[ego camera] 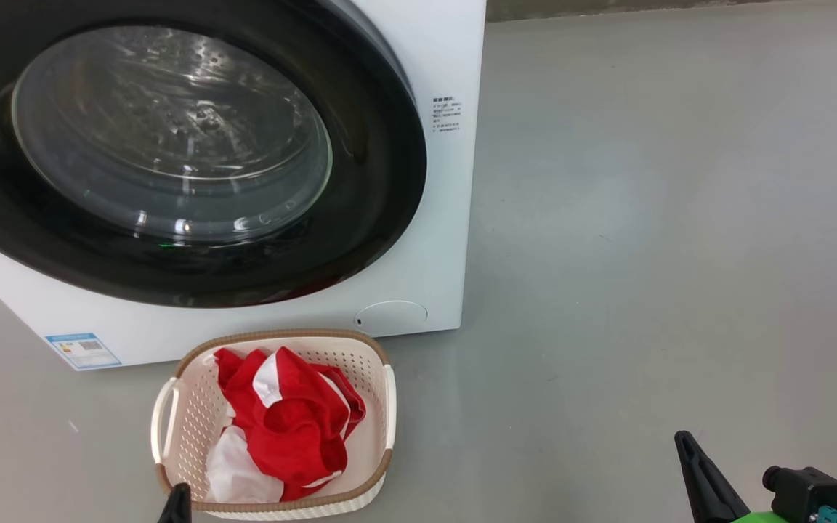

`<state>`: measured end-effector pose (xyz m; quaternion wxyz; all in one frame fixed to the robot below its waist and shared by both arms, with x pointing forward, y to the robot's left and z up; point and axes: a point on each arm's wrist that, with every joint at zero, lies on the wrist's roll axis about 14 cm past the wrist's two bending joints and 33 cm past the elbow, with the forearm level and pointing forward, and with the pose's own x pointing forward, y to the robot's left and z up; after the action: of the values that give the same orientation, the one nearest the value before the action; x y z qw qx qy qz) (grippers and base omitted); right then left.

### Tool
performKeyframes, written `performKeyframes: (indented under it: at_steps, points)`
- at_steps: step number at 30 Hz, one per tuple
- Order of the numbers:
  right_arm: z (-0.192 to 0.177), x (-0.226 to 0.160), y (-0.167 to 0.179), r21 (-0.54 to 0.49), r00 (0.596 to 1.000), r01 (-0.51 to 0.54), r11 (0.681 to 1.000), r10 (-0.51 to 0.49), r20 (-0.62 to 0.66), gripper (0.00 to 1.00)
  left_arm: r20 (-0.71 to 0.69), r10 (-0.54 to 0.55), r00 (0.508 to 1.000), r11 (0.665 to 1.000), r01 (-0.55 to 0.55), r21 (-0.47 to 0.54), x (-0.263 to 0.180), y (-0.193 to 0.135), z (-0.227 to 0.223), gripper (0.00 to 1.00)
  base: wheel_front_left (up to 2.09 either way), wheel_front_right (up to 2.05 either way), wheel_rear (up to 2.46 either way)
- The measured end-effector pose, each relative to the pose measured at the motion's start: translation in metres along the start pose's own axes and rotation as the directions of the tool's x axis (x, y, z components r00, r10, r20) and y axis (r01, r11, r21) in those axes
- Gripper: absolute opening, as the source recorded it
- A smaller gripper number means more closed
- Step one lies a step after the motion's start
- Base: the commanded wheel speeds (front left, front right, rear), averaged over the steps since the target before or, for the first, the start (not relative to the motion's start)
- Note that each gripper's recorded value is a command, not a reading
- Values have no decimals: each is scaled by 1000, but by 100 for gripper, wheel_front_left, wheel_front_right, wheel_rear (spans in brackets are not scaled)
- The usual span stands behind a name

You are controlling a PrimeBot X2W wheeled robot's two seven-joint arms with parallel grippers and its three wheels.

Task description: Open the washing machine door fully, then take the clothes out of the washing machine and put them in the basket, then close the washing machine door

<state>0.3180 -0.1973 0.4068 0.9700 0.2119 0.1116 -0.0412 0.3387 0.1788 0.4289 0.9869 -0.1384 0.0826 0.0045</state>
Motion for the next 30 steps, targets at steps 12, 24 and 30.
performKeyframes:
  at_steps: [12,24,30]
  points:
    - [1,2,-2,100,1000,18,995,-18,-8,0,-6,32,999,992,-32,-124,-1,5,0,0,0,0,0]
    - [5,4,-4,203,999,35,979,-34,-10,0,-19,53,998,968,-56,-246,0,8,0,0,0,0,0]
    - [8,5,-6,259,999,44,965,-44,-7,0,-14,56,998,950,-57,-308,3,8,5,0,0,0,0]
